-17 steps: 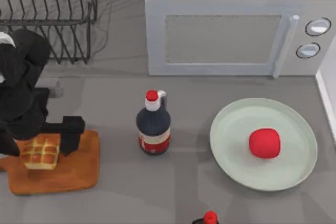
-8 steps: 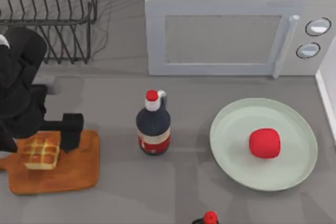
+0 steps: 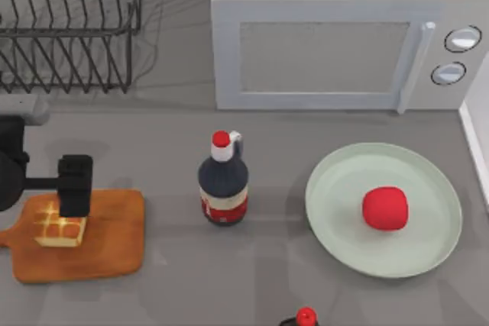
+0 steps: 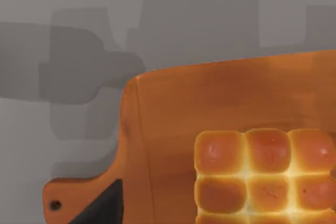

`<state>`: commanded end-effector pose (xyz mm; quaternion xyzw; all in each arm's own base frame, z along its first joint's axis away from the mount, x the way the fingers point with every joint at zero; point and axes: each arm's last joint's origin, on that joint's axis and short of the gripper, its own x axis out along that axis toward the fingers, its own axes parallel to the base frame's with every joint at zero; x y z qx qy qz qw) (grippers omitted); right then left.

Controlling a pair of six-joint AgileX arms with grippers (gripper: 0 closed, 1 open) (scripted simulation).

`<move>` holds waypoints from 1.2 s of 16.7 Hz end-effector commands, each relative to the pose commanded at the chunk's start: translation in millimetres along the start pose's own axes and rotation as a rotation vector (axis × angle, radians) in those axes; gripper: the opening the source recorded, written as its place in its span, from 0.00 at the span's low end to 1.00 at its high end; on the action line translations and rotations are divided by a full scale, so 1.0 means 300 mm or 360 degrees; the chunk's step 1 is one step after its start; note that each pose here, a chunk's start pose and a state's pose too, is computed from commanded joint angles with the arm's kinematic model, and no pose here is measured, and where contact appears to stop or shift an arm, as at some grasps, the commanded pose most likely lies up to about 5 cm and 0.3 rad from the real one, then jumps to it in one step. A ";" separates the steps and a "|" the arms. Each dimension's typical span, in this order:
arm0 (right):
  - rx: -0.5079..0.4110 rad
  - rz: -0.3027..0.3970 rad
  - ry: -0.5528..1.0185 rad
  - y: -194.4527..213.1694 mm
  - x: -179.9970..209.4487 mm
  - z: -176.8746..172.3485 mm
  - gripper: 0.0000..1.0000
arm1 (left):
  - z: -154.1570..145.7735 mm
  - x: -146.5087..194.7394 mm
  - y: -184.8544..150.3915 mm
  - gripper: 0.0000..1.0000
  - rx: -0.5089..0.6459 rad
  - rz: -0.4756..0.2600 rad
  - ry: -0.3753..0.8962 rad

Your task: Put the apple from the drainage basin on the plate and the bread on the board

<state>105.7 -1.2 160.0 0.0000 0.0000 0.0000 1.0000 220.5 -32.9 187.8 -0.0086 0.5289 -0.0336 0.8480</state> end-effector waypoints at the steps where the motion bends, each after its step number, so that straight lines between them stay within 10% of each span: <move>1: 0.0000 0.0000 0.0000 0.000 0.000 0.000 1.00 | -0.026 -0.026 0.009 1.00 -0.0001 -0.0006 -0.0110; 13: 0.0000 0.0000 0.0000 0.000 0.000 0.000 1.00 | -0.349 -0.126 0.082 1.00 0.0017 0.0068 -0.1544; 20: 0.0000 0.0000 0.0000 0.000 0.000 0.000 1.00 | -0.387 -0.092 0.092 1.00 0.0029 0.0113 -0.1774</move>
